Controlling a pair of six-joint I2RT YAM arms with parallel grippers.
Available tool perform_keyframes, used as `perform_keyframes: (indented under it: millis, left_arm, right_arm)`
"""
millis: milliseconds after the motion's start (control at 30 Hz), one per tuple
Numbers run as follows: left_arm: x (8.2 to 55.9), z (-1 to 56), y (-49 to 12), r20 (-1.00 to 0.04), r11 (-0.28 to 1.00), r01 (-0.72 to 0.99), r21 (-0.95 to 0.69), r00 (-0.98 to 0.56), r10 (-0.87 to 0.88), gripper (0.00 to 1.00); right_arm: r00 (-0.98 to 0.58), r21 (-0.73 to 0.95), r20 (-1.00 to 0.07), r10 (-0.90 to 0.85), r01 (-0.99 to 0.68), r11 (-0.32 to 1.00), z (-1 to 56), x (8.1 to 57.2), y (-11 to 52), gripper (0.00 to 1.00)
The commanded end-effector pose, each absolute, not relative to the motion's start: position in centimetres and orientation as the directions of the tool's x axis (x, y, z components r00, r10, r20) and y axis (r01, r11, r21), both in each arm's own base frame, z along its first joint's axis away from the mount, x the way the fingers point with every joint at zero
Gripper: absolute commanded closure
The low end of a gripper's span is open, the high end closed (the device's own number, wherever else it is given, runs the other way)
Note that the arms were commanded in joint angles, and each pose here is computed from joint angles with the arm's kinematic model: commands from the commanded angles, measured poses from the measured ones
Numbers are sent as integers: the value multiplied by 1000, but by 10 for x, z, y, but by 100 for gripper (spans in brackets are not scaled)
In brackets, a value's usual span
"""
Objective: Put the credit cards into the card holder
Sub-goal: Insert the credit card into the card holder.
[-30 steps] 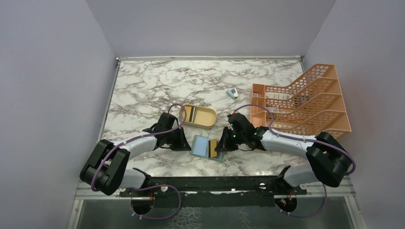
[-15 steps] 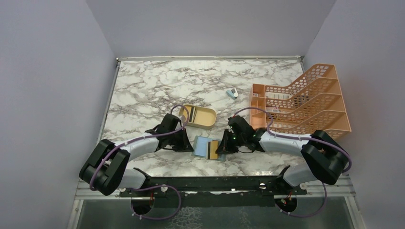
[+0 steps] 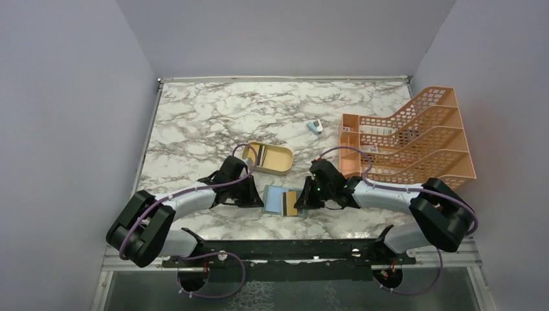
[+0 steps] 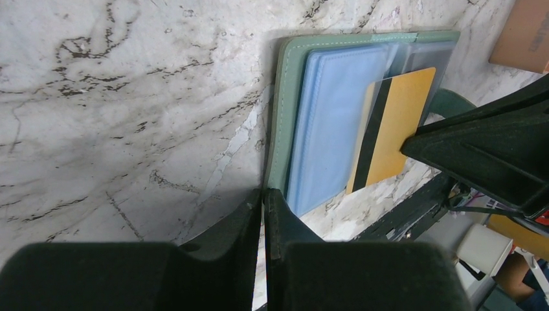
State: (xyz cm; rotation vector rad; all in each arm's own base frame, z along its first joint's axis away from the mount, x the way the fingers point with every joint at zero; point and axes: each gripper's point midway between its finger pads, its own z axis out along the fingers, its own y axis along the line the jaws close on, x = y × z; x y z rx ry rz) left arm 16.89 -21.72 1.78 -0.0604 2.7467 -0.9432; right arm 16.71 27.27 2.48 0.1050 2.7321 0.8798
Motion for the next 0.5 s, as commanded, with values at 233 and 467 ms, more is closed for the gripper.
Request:
perform_keyframes:
  millis: [233,467]
  left_arm:
    - [157,2,-206,-186,834,11,-552,-976,-110,87]
    - [154,2,-206,-185,834,7,-551,-976,-114,87]
  right_arm:
    - [-931,522,-299,208,23,853,13,180,257,99]
    - [-929,528,-305,212,20,849,14,185,262,99]
